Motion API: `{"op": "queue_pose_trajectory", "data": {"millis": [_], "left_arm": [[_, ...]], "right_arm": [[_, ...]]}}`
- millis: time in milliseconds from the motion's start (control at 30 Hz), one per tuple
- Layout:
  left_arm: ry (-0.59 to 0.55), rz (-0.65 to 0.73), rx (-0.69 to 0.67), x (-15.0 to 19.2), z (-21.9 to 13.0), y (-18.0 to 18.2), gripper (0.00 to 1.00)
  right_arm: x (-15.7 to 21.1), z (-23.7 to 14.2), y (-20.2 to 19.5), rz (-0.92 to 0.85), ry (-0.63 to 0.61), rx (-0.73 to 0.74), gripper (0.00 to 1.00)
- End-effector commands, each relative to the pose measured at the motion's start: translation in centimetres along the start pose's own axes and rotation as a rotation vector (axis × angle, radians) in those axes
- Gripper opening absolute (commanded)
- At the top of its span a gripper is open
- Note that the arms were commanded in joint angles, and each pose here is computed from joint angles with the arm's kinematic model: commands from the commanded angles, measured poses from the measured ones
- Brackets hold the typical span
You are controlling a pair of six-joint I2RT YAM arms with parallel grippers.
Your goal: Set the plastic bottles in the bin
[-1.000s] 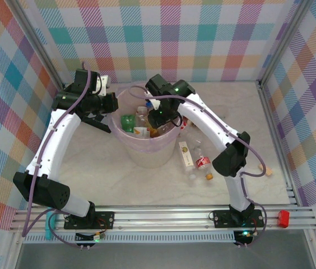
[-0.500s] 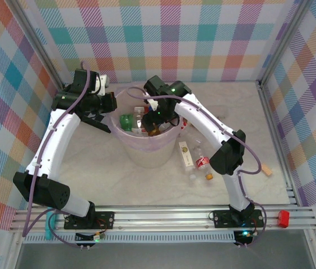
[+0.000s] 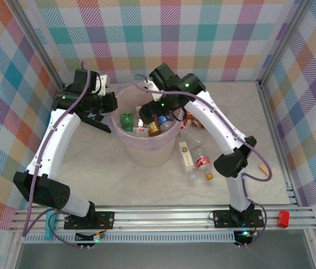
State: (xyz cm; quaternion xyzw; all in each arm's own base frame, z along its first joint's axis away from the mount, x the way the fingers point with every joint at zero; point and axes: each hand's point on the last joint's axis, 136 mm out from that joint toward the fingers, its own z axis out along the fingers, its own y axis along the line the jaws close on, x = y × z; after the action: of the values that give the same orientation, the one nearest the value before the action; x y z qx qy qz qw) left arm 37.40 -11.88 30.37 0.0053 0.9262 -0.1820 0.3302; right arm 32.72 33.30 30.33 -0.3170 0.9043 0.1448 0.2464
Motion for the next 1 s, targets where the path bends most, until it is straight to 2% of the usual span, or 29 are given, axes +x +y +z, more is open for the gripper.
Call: {"op": "queue_pose_trajectory", "data": {"millis": [0,200,533,767,967], "left_arm": [[0.041,-0.044,0.036,0.8,0.9,-0.5,0.00],[0.043,-0.045,0.035,0.9,1.0,-0.4,0.00],[0.046,-0.043,0.033,1.0,1.1,-0.4,0.00],[0.049,-0.045,0.033,1.1,1.3,-0.3,0.00],[0.050,-0.043,0.030,1.2,1.3,-0.2,0.00]], "right_arm": [[-0.9,-5.6,0.9,-0.025,-0.119,-0.041,0.99],[-0.8,-10.7,-0.4,0.035,-0.221,-0.011,0.99],[4.5,-13.8,-4.6,0.212,-0.217,-0.002,0.89],[10.2,-12.0,-7.5,0.329,-0.111,0.035,0.88],[15.9,-7.3,-8.7,0.411,0.071,0.033,0.89]]}}
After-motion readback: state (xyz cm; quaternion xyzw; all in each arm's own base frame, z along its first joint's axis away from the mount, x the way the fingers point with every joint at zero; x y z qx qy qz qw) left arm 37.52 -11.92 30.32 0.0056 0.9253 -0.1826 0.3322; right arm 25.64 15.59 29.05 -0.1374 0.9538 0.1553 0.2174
